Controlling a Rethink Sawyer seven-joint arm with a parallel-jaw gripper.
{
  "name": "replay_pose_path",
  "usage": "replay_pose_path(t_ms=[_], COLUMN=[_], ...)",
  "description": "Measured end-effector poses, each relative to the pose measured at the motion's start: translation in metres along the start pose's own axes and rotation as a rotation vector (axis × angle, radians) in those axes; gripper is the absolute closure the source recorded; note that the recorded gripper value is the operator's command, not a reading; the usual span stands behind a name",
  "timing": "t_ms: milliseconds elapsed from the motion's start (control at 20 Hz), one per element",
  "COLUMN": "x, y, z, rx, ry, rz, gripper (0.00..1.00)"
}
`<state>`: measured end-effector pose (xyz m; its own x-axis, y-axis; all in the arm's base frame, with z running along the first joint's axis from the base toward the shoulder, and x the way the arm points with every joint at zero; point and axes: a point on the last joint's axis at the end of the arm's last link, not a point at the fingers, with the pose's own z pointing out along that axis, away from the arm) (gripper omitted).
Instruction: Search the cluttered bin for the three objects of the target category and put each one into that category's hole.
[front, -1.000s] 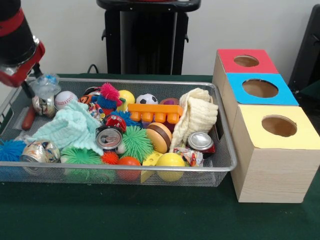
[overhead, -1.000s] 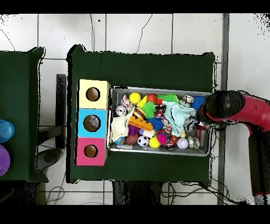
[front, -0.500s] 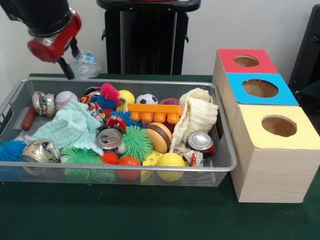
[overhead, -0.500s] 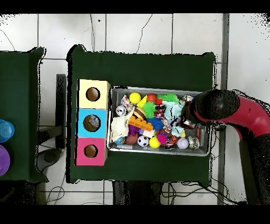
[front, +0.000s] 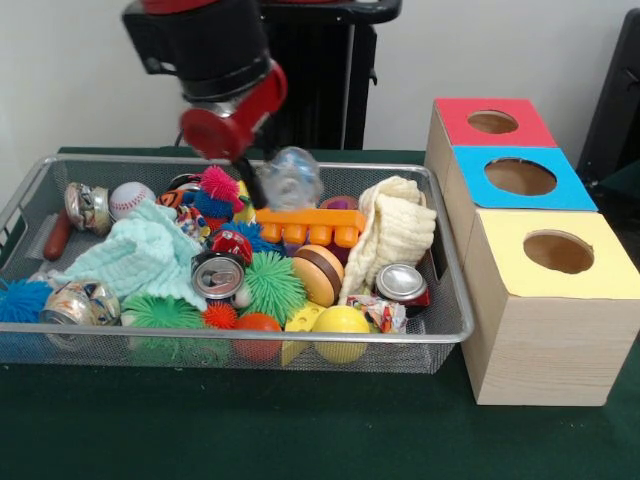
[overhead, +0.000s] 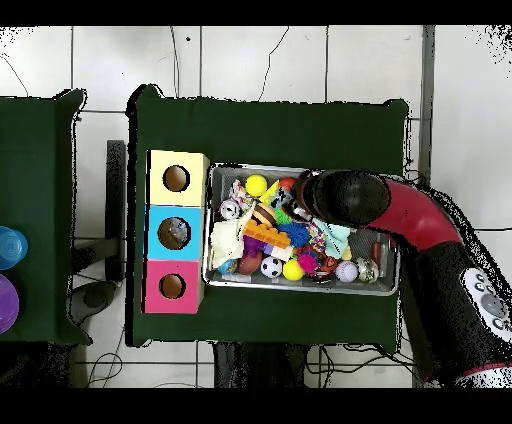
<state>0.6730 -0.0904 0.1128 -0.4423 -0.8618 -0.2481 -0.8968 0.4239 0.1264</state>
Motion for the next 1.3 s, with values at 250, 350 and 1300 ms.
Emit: replay_pose_path(t_ms=[250,350,1300], x=[-0.057,-0.071,-0.144], y=[0.024,0.035,0.154], z=[0.022,0.026,-0.001], rx=[0.034,0.024,-0.064], ry=[-0.05,-0.057,0.01], rz=[0.038,0.05,0.183], gripper=[1.0,1.0,1.0])
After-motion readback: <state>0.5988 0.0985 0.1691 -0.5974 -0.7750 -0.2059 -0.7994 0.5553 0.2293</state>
